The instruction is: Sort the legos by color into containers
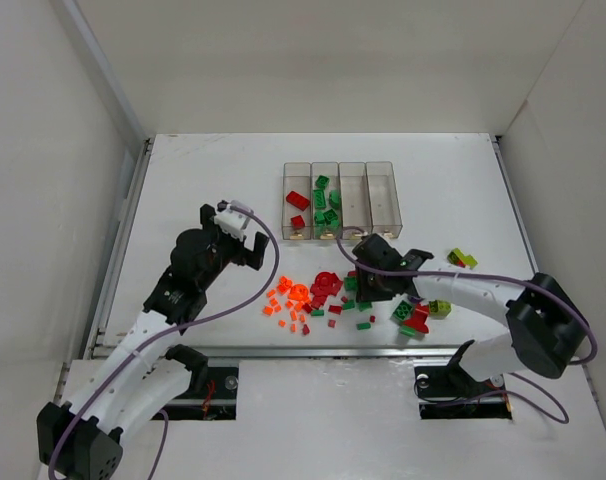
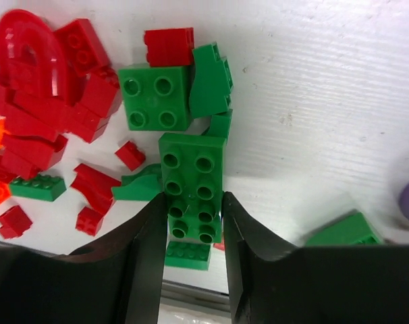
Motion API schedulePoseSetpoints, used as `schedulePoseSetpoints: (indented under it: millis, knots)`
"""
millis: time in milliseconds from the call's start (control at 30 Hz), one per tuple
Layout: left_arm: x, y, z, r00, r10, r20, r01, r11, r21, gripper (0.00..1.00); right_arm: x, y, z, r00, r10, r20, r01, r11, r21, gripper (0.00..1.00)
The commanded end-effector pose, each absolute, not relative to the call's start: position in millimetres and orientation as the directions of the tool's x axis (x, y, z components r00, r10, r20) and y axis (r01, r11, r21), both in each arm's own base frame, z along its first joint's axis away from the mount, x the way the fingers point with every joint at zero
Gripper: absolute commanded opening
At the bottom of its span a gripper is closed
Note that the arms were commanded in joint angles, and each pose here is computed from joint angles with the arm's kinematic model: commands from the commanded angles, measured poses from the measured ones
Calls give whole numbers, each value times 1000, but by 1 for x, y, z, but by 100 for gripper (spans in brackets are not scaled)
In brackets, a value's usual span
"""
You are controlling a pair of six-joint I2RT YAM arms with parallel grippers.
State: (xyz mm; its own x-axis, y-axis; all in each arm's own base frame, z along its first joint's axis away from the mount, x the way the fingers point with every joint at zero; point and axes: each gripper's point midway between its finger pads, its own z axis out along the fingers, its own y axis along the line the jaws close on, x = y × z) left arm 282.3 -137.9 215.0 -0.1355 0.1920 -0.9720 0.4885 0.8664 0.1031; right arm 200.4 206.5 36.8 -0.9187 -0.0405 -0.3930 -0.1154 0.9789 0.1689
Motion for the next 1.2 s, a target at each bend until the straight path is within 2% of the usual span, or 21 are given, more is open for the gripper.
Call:
schedulePoseSetpoints:
  millis: [0,133,233,300,367,467,533,567,733,833,1000,1133,1167]
  knots:
    - [280,-140,221,-113,166,-980,494,865,90,100,218,214,82,-859,-56,-509,-170,969,180,0]
    - [281,-136,216,-123,169,-978,479,873,91,100,230,228,136,-777,-66,-627,-276,929,245,0]
    - [281,-136,216,-124,169,-978,479,873,91,100,241,268,194,-646,-88,-758,-492,808,324,0]
    - [283,-134,214,-138,164,-977,470,879,81,100,252,288,219,-563,-102,-820,-585,750,308,0]
    - [283,-134,214,-138,164,-977,470,879,81,100,279,296,236,-516,-50,-855,-586,749,310,0]
    - [287,-128,211,-149,167,-975,443,893,85,100,334,307,236,-533,-44,-845,-531,795,293,0]
    - [289,-122,209,-161,170,-972,416,905,89,100,393,308,251,-531,-3,-848,-466,837,288,0]
    - [289,-122,209,-161,170,-972,416,905,90,100,399,312,223,-574,-24,-819,-447,847,289,0]
    - [294,-113,205,-175,195,-965,383,917,116,100,474,317,181,-663,-12,-748,-341,895,287,0]
    - [296,-111,202,-183,206,-961,377,918,125,100,493,312,167,-690,41,-723,-271,911,311,0]
    - [301,-105,199,-192,214,-958,362,923,134,100,504,318,157,-685,54,-727,-267,909,320,3]
    - [302,-102,196,-203,215,-955,353,926,134,100,504,316,146,-695,48,-717,-255,916,309,9]
    - [303,-103,198,-195,212,-958,352,927,134,100,507,312,140,-701,51,-711,-244,920,306,13]
